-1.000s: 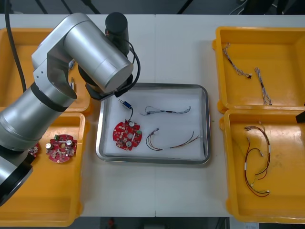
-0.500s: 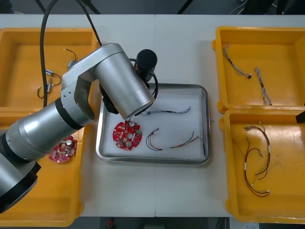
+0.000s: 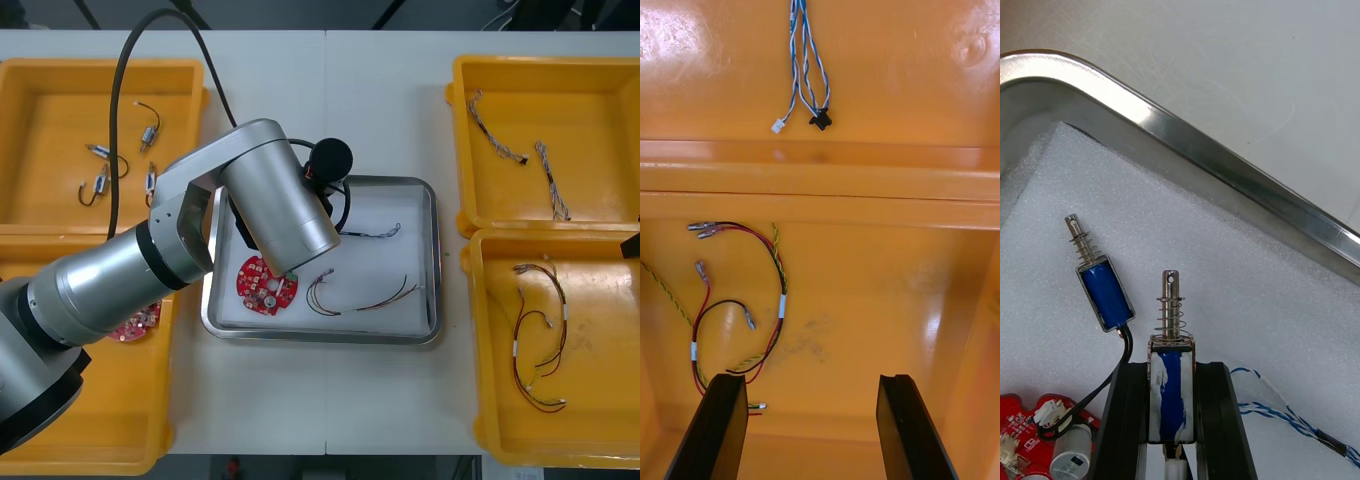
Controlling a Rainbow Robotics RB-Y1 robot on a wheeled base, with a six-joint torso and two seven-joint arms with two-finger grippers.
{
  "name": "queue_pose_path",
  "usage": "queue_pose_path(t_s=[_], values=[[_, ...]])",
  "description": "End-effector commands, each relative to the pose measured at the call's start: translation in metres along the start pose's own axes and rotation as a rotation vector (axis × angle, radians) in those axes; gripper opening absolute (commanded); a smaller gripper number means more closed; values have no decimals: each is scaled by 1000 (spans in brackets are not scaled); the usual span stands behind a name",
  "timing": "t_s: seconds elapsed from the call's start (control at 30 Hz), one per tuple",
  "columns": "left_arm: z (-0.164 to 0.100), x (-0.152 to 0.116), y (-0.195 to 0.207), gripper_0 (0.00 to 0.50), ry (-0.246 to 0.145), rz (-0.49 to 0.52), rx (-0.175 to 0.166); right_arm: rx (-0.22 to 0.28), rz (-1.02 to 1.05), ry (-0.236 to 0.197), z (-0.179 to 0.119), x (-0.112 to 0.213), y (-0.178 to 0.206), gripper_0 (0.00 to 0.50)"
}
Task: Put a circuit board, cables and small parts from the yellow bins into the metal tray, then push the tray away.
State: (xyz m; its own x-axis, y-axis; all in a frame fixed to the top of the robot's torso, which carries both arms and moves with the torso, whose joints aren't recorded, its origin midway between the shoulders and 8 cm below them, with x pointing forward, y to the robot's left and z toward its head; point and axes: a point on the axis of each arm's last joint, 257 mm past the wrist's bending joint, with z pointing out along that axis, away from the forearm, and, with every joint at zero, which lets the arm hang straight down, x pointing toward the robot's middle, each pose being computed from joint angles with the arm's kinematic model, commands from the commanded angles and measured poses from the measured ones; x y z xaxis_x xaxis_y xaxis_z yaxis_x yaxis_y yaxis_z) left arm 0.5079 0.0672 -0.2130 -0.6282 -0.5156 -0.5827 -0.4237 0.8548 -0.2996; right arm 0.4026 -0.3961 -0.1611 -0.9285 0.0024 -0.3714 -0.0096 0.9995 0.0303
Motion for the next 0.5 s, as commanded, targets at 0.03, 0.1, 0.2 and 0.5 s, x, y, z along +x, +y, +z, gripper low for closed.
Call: queue_pose_path(t_s=[0.03, 0.1, 0.2, 0.5], values=[[-2, 16, -13, 2, 4, 69, 31, 47, 30, -48, -19, -10, -16, 500], [-1, 17, -14, 4, 4, 70, 31, 47, 30, -48, -19, -10, -16, 500], [7, 18, -15, 4, 4, 69, 32, 47, 30, -48, -19, -10, -16, 500], [20, 17, -19, 58, -20, 70, 45, 47, 30, -48, -19, -10, -16, 500]])
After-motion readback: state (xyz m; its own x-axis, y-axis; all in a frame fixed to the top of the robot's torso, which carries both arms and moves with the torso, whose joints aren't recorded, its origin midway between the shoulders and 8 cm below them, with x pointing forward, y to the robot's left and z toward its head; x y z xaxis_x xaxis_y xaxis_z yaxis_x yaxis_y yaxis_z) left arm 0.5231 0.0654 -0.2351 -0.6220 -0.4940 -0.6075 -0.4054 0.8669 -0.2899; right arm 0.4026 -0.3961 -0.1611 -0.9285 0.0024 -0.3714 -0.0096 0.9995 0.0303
